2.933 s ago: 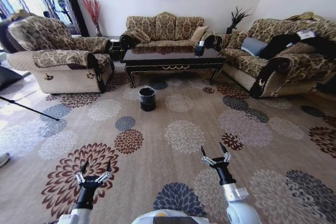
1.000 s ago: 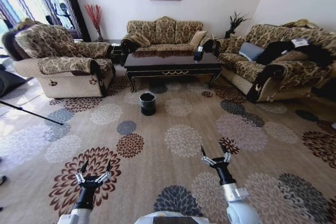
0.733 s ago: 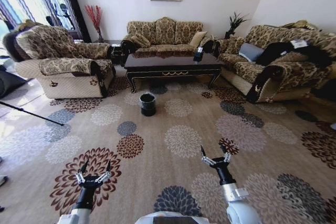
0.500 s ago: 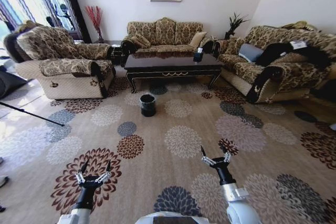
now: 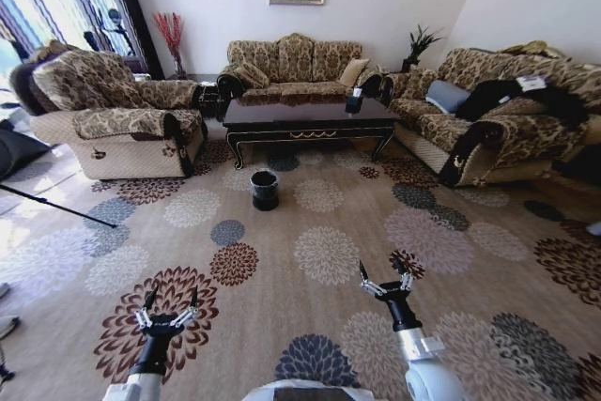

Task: Move to the front of the table and pick up the trash from the floor, then place it into the trash bin.

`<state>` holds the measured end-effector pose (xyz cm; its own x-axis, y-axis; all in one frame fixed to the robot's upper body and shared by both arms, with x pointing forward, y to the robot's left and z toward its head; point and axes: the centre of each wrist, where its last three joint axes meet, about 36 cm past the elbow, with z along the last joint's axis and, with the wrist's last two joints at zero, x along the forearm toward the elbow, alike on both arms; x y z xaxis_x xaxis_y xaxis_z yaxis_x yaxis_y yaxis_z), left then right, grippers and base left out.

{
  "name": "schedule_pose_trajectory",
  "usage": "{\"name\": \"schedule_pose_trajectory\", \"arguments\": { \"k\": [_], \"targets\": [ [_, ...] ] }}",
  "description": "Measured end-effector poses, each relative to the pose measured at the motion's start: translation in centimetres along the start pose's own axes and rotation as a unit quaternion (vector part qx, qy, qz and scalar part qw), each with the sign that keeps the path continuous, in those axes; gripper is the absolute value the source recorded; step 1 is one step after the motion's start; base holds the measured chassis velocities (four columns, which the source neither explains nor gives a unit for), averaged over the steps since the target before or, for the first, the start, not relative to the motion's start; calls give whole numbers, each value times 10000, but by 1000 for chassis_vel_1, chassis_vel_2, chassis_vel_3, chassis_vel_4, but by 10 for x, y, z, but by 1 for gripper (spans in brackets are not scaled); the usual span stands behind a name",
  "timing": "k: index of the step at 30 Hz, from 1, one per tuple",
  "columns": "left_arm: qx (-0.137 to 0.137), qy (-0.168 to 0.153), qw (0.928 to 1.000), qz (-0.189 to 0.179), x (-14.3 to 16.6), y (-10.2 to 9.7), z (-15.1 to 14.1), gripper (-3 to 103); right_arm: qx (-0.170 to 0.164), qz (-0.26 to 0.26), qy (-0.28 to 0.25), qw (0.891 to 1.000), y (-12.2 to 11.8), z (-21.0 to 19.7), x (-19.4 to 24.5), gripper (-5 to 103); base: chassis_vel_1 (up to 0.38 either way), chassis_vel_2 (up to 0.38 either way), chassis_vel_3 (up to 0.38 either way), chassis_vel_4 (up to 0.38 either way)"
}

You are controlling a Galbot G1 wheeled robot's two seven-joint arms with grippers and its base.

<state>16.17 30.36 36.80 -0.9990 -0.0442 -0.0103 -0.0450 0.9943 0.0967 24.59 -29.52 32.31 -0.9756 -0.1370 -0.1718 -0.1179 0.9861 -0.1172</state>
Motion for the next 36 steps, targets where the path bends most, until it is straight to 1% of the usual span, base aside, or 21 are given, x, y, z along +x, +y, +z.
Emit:
{"name": "schedule_pose_trajectory", "arguments": {
  "k": [36],
  "targets": [
    [0,0,10000,0,0,0,0,100,0,0,0,10000,0,0,0,100,0,0,0,0]
  ]
}}
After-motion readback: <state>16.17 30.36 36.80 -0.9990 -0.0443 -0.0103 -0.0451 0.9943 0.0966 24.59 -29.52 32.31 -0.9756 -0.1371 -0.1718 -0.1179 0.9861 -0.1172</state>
